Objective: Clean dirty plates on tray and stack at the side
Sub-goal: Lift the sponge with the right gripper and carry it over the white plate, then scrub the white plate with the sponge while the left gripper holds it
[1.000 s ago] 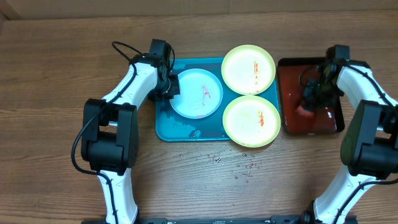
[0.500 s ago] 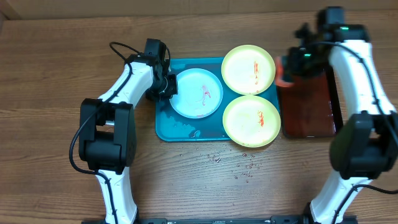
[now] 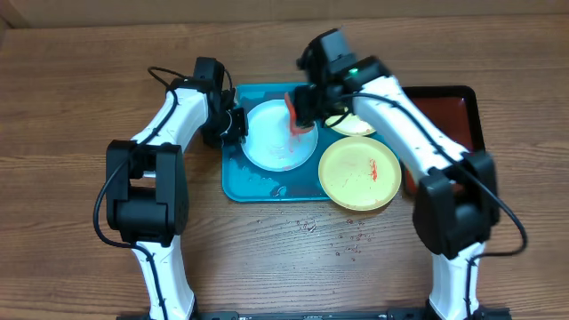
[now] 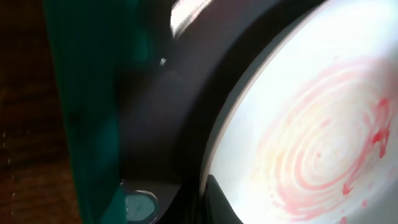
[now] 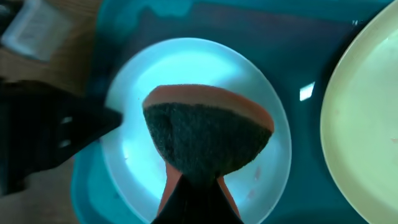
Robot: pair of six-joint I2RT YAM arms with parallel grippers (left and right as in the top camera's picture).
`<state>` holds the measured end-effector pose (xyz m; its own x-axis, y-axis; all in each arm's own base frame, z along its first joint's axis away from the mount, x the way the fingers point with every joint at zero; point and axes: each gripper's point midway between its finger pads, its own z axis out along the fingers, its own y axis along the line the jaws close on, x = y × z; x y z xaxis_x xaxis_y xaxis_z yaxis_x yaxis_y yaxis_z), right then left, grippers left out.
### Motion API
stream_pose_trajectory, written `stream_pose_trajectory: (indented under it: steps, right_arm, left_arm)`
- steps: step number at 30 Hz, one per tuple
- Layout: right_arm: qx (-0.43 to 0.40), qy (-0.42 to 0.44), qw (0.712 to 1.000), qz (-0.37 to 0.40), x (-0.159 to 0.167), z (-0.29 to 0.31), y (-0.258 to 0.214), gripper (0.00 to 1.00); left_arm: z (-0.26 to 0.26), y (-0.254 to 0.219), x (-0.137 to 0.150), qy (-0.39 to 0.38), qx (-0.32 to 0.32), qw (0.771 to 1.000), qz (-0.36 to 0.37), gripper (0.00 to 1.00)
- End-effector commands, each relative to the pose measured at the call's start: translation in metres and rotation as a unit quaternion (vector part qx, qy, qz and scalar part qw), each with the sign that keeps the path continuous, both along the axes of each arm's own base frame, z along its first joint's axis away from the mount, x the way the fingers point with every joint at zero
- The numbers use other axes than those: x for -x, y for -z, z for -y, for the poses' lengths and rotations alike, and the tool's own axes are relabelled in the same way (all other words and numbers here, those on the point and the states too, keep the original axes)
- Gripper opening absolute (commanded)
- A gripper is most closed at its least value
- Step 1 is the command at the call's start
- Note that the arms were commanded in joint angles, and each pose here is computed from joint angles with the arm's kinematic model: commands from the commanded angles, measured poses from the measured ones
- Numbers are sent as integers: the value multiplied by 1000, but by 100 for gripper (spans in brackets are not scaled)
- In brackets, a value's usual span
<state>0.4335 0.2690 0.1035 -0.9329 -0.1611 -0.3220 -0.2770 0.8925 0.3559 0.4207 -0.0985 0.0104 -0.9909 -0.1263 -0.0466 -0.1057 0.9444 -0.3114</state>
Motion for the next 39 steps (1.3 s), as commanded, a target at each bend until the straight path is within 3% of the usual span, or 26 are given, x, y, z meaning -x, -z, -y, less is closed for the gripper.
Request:
stream_pose_trajectory:
  steps: [1,13,23,27,33,39]
  right_arm:
    - [20,41,999,-10,-13,9,21,4]
    - [17,31,995,-96,6,-2,85,4]
    - [25,31,990,-135,44,-34,103,4]
    - [-7,17,990,-141,57,-65,99,4]
    - [-43,13,991,-128,58,-93,91,4]
    - [87,82,989,-87,38,-33,110,4]
  left_arm:
    - [-6,13,10,6,7,1000,-25,4]
    - [-8,13,10,14,1,1000,-22,4]
    - [-3,11,11,16,19,999,-25,4]
    - [11,6,14,22,62,997,-28,4]
    - [12,5,14,26,66,997,-28,4]
    - [12,5,14,26,64,997,-28,4]
